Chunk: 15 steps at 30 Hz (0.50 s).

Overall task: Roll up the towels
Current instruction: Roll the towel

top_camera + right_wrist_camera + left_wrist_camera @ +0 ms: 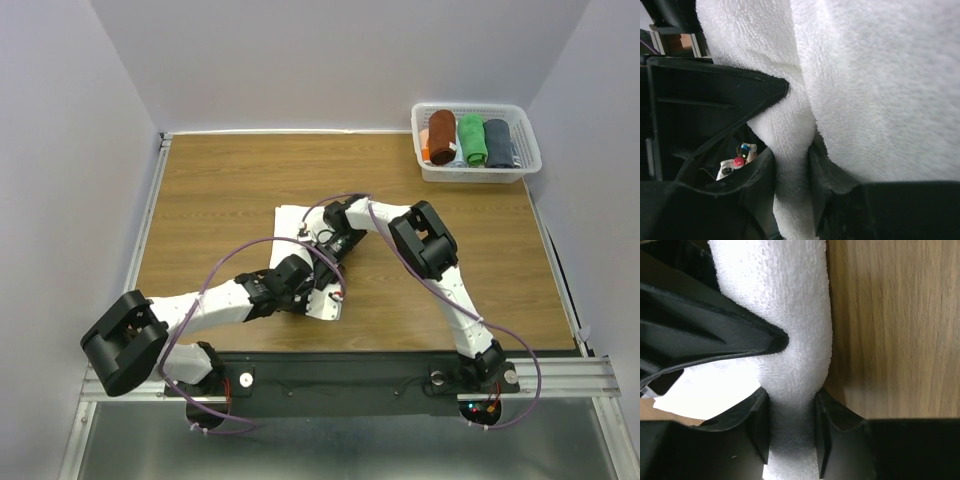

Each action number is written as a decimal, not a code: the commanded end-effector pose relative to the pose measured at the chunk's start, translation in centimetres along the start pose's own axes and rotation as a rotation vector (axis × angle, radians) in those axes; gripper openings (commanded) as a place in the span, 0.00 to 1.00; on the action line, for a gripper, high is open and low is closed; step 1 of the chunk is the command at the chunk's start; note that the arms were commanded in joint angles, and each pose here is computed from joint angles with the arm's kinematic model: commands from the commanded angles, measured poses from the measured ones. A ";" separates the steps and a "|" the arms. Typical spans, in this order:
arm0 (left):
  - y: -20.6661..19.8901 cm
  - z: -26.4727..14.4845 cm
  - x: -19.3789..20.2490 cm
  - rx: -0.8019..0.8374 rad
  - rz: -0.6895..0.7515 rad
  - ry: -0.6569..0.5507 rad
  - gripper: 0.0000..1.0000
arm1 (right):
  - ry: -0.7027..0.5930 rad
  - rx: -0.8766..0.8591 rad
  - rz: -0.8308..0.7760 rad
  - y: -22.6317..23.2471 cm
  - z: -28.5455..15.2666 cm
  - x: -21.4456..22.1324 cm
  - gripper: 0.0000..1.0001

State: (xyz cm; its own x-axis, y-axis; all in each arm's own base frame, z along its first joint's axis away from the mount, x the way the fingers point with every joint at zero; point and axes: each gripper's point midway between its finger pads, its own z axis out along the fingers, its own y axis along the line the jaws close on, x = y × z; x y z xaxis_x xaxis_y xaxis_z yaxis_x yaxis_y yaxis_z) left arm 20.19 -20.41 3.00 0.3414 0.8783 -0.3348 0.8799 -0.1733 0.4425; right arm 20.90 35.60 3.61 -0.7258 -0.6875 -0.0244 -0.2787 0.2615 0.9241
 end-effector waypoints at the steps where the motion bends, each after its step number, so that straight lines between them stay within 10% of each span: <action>1: -3.6 -0.6 1.6 0.137 -0.069 0.064 0.29 | -0.013 0.101 0.028 -2.6 -1.6 0.1 0.37; 15: -4.9 -2.1 1.3 0.440 -0.277 -0.049 0.11 | -0.288 0.266 -0.122 2.0 -11.2 -4.1 0.67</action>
State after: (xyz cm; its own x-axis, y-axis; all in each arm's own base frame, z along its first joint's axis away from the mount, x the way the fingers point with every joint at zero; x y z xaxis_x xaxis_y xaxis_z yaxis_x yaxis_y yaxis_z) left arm 19.38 -19.93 3.37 0.2009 0.8729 -0.4447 0.9695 -0.1121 0.2180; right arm 26.00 32.63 5.95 -0.8070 -0.5841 -0.0869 -0.3577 0.3664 0.8589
